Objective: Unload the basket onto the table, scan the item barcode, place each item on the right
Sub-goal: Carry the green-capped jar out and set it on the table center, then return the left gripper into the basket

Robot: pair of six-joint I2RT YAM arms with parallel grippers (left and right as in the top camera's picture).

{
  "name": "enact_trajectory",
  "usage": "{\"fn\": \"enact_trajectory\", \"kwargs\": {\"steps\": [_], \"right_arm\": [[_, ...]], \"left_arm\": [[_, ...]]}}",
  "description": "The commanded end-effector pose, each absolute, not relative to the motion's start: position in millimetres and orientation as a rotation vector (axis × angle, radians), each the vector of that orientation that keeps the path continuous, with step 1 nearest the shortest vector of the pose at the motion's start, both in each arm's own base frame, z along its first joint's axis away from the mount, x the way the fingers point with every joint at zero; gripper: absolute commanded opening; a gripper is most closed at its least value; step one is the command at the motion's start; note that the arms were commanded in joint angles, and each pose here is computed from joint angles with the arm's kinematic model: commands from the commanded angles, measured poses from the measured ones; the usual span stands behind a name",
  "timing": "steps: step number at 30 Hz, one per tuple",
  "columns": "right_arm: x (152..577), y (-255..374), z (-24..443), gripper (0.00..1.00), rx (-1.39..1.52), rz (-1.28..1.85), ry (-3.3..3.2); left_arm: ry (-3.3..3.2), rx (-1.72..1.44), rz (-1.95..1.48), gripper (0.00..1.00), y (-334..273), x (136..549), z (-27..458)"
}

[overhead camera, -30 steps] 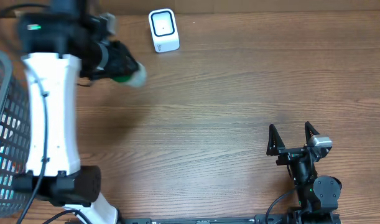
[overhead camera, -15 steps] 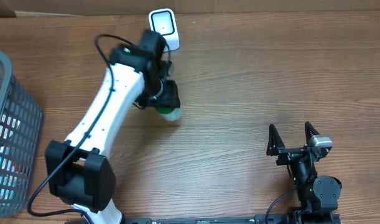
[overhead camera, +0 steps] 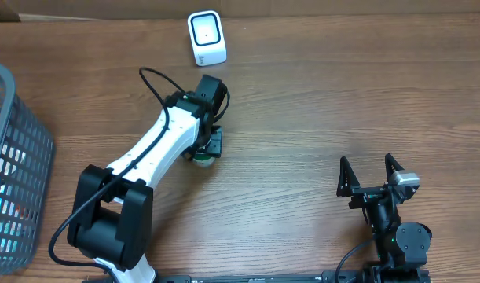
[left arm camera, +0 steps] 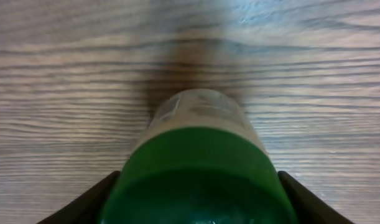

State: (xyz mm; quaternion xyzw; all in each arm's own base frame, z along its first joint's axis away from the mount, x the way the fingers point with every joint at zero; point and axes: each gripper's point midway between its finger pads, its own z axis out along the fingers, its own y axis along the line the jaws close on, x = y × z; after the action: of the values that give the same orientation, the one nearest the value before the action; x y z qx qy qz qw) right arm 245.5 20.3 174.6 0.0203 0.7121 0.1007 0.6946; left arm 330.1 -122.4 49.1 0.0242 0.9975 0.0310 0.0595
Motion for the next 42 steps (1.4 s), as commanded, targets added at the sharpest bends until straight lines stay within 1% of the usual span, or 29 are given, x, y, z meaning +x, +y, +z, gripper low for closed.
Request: {"fn": "enact_trajectory", "kwargs": {"steps": [1,4,7,9,11,12,15,18,21,25,28,31,34,38,42], "right_arm": [[245.6,19.8,172.6,1.0,0.048,0.22,1.585],[245.6,19.7,172.6,1.0,0.048,0.22,1.585],[245.6,19.7,172.6,1.0,0.048,0.22,1.585],[245.6,19.8,172.6,1.0,0.048,0.22,1.585],[245.6,19.8,172.6,1.0,0.048,0.22,1.585],[245.6,19.8,172.6,1.0,0.048,0.22,1.585],[245.6,19.7,172.6,1.0,0.048,0.22,1.585],[245.6,19.8,172.6,1.0,0.048,0.22,1.585],[245.6,19.8,172.6,1.0,0.048,0.22,1.585],[245.6,19.8,172.6,1.0,0.048,0.22,1.585],[245.6,19.8,172.6,1.0,0.048,0.22,1.585],[245.6,19.8,172.6,1.0,0.048,0.22,1.585],[245.6,19.7,172.6,1.0,0.048,0.22,1.585],[245.6,19.7,172.6,1.0,0.048,0.22,1.585],[245.6,19.7,172.6,1.0,0.048,0.22,1.585]], "left_arm": [[3.03,0.022,0.062,0.63,-124.4,322.6,41.4],[3.04,0.004,0.041,0.64,-125.9,319.8,37.9],[3.04,-0.002,0.029,0.7,-126.9,320.3,37.8],[3.036,-0.002,0.028,0.8,-127.2,321.1,38.0],[3.032,-0.003,0.026,0.95,-127.5,322.5,39.2],[3.027,-0.004,0.022,1.0,-128.1,324.3,40.8],[3.009,-0.021,0.021,0.99,-126.4,333.7,54.7],[2.982,-0.066,0.036,1.0,-118.1,349.4,85.1],[2.931,-0.123,0.057,1.0,-104.4,367.9,130.9],[2.821,-0.189,0.02,1.0,-87.5,388.9,207.3],[2.72,-0.255,-0.014,0.99,-70.0,396.2,262.6],[2.613,-0.331,-0.036,1.0,-45.6,393.9,315.6],[2.514,-0.432,-0.03,1.0,-11.8,382.6,357.4],[2.389,-0.6,0.026,1.0,44.0,362.1,393.8],[2.28,-0.79,0.078,1.0,100.9,336.3,411.5]]}}
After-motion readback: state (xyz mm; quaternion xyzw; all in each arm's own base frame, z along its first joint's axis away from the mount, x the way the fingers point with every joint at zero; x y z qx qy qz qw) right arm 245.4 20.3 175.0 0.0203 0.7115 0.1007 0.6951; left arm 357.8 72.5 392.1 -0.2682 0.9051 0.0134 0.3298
